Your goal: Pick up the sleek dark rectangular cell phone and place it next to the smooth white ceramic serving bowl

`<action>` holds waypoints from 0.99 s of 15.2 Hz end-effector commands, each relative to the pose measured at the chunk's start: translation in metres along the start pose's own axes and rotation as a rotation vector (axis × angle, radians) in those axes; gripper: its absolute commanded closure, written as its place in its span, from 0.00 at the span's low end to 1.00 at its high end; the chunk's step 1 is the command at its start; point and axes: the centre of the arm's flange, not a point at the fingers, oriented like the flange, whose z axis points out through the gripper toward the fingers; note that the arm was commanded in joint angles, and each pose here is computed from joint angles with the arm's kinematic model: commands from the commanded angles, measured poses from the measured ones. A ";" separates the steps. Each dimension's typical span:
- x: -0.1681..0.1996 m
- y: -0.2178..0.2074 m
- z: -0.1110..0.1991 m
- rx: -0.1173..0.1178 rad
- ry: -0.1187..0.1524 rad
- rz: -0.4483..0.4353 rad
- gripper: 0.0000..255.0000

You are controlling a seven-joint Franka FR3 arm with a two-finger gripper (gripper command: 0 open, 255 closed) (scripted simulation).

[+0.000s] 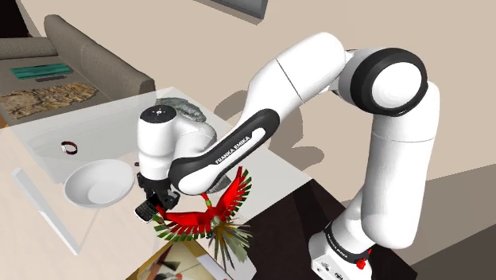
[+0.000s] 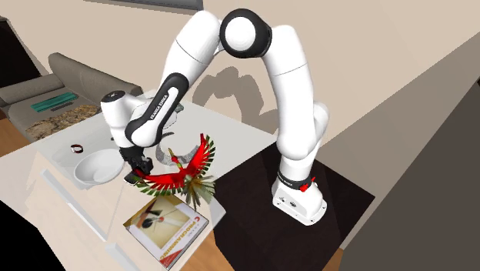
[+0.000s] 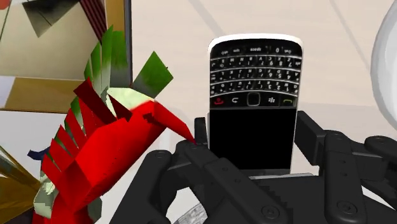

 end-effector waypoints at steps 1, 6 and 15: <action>0.001 0.001 0.010 0.000 0.000 0.000 1.00; 0.001 0.003 0.037 0.000 0.000 0.000 1.00; 0.002 0.005 0.073 0.000 0.000 0.000 1.00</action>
